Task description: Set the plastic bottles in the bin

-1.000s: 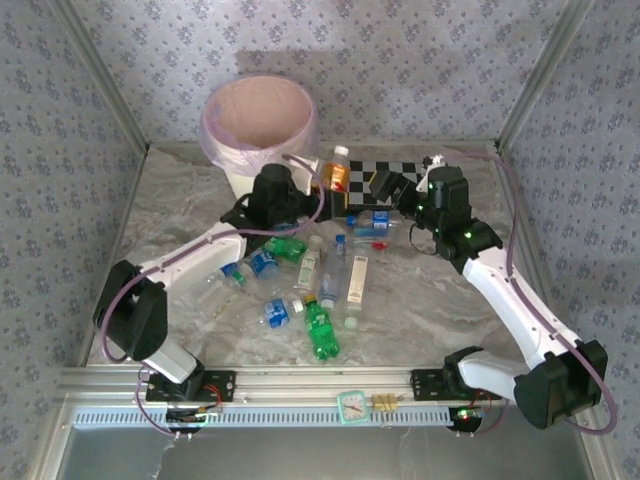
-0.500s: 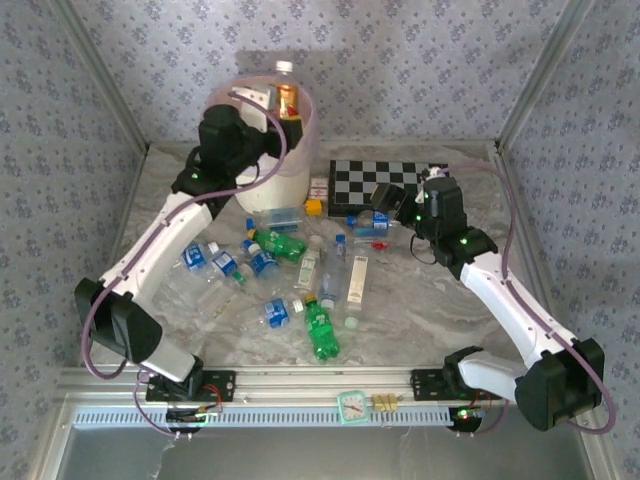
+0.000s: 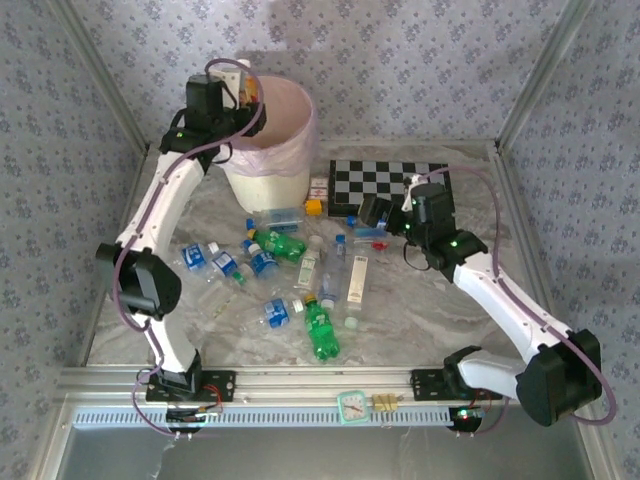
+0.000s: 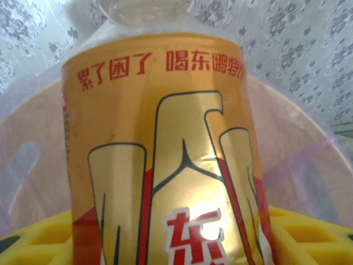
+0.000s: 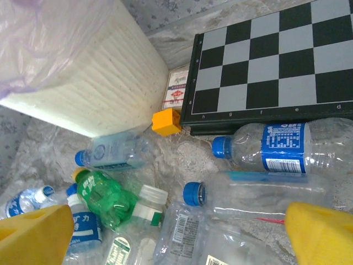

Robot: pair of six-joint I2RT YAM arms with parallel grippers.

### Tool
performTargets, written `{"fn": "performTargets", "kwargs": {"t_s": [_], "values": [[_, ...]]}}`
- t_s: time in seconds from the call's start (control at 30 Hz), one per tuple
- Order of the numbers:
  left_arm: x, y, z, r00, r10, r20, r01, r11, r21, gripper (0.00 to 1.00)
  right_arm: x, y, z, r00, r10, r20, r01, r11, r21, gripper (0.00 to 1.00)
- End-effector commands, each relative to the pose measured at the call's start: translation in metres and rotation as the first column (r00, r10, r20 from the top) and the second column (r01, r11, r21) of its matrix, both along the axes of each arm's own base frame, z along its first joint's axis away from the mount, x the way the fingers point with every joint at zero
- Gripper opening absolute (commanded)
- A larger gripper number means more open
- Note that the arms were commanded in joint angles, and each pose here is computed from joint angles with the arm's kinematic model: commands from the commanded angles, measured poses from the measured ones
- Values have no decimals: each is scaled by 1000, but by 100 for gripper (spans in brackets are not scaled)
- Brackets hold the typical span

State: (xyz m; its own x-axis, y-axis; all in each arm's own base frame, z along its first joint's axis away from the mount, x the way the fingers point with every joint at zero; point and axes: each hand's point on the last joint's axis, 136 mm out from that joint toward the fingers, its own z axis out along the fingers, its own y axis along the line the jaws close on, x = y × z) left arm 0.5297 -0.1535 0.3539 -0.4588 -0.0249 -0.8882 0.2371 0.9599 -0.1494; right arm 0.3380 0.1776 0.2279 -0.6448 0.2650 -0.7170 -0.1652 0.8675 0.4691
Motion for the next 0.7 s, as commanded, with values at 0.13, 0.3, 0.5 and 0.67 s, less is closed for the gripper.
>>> {"fn": "performTargets", "kwargs": {"t_s": [0.13, 0.3, 0.5, 0.67], "values": [[5, 4, -30, 989, 20, -144, -13, 999, 49, 62, 3, 7, 3, 1000, 18, 13, -16, 993, -116, 100], [6, 3, -27, 989, 21, -144, -15, 999, 40, 81, 5, 10, 3, 1000, 23, 6, -22, 991, -132, 100], [-3, 4, 0, 996, 21, -91, -21, 1000, 6, 92, 7, 14, 6, 999, 28, 31, -23, 989, -149, 100], [-22, 10, 42, 999, 35, 18, -34, 998, -50, 96, 10, 18, 2, 998, 40, 46, -32, 986, -166, 100]]}}
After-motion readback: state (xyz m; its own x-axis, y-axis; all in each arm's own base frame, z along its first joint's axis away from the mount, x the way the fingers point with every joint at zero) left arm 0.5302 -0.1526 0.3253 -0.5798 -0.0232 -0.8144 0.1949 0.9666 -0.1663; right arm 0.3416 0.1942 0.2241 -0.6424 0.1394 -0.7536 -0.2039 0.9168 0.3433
